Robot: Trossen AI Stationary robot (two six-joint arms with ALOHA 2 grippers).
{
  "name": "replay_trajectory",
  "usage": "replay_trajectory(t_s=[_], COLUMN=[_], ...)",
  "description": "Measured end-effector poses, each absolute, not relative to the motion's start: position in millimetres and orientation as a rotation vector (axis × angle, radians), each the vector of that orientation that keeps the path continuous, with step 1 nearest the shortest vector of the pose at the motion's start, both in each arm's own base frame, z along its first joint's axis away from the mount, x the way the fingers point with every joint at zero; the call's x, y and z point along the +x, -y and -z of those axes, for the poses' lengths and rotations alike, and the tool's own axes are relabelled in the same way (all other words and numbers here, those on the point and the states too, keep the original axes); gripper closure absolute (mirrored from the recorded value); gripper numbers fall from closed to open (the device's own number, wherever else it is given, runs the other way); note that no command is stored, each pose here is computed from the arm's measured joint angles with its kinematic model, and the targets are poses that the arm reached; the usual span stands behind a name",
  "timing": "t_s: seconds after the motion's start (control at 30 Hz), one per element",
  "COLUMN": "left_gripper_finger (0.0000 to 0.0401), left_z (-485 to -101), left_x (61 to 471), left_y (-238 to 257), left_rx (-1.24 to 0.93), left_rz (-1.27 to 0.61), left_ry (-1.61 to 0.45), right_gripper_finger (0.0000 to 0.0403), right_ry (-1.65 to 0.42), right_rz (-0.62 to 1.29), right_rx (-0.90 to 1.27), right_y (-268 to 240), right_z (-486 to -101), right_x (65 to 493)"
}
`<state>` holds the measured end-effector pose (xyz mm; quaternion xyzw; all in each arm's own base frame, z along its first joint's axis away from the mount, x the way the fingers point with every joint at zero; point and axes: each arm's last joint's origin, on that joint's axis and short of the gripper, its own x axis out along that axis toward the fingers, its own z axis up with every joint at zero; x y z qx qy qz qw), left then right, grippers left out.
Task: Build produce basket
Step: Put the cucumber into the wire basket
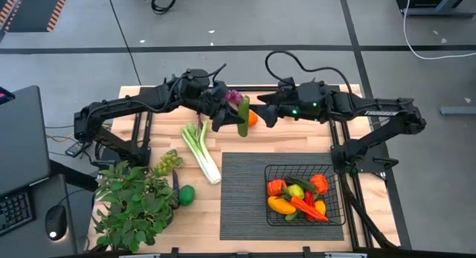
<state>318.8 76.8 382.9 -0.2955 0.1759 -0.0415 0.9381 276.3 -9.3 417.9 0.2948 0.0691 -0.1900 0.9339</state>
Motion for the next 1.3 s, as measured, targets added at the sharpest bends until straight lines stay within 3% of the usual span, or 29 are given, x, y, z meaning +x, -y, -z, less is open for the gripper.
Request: replay_trajectory(t_s=[0.53, 1.07, 1.17, 1.3], left_gripper_finger=[0.0275, 0.0275, 0.0275, 0.0275], left_z=[-382, -383, -381, -381], left_x=[314, 319, 319, 320], left_y=[-97, -81, -79, -76], left_rx=[-0.672, -0.682, -0.685, -0.682], left_rz=[-0.003, 0.069, 0.067, 0.074], left_ry=[-0.342, -0.352, -0.365, -0.370], right_gripper_finger=[0.0058, 0.0059, 0.0086, 0.0183], right_ry=[-0.202, -0.188, -0.190, -0.188], right_rz=[0.272, 0.301, 0.319, 0.302], right_rx=[0.610, 0.579, 0.544, 0.503], right_y=[-2, 27, 26, 24], right_z=[-420, -399, -398, -401], right_x=[269, 302, 302, 299])
